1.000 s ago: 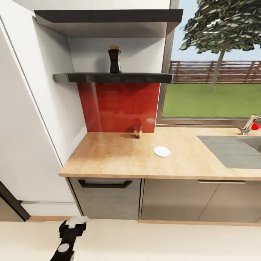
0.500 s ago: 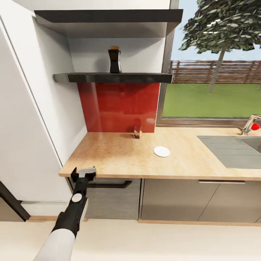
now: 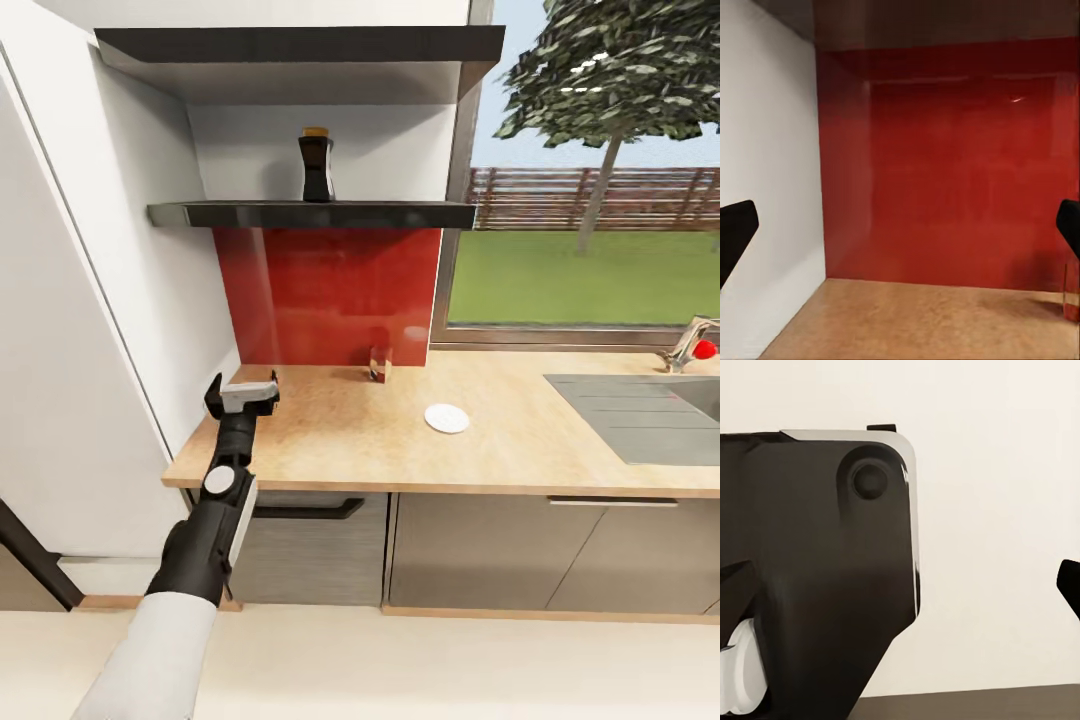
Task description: Set up a coffee station on the kitchen countertop: keep the coffee maker on the countertop, move the bottle of coffee from the kitchen shelf to the counter next to the coffee maker, place a paper coffee filter on top of the coffee maker, put the saucer next to the coffee maker with the coffee cup on the saucer, and place the electric kettle next to the coffee maker.
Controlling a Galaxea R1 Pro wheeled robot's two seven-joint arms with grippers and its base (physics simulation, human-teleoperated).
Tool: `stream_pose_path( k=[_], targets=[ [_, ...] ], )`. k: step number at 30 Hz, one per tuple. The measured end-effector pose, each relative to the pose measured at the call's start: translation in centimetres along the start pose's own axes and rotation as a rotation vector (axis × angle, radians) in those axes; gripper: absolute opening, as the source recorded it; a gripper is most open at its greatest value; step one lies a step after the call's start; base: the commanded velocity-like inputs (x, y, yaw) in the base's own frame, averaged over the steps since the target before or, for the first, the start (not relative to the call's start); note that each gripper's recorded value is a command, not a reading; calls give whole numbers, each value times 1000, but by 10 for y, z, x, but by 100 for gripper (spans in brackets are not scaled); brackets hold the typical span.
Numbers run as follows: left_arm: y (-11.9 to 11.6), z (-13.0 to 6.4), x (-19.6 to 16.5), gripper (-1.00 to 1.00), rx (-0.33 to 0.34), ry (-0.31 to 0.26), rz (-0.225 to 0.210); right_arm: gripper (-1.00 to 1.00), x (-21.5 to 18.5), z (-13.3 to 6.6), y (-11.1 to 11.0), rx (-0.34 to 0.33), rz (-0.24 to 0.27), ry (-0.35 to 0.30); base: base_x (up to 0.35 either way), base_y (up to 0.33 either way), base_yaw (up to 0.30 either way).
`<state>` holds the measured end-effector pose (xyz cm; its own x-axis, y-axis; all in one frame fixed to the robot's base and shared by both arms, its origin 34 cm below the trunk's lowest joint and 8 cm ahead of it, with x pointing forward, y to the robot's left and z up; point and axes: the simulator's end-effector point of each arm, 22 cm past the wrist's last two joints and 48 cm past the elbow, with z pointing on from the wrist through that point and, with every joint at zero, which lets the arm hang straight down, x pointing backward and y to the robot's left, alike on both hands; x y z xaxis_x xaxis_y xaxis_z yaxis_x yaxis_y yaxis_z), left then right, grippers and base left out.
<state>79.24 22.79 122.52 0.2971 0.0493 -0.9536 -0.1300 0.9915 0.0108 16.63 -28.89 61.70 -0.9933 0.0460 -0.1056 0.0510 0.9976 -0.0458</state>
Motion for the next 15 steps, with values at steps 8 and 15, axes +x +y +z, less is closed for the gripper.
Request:
stream_pose_path(
  k=[8, 15],
  targets=[
    [-21, 46, -93, 100, 29, -34, -9, 100, 0, 0, 0, 0, -1, 0, 0, 0, 0],
    [-29, 113, -236, 100, 56, -45, -73, 100, 1, 0, 1, -1, -3, 1, 0, 0, 0]
  ],
)
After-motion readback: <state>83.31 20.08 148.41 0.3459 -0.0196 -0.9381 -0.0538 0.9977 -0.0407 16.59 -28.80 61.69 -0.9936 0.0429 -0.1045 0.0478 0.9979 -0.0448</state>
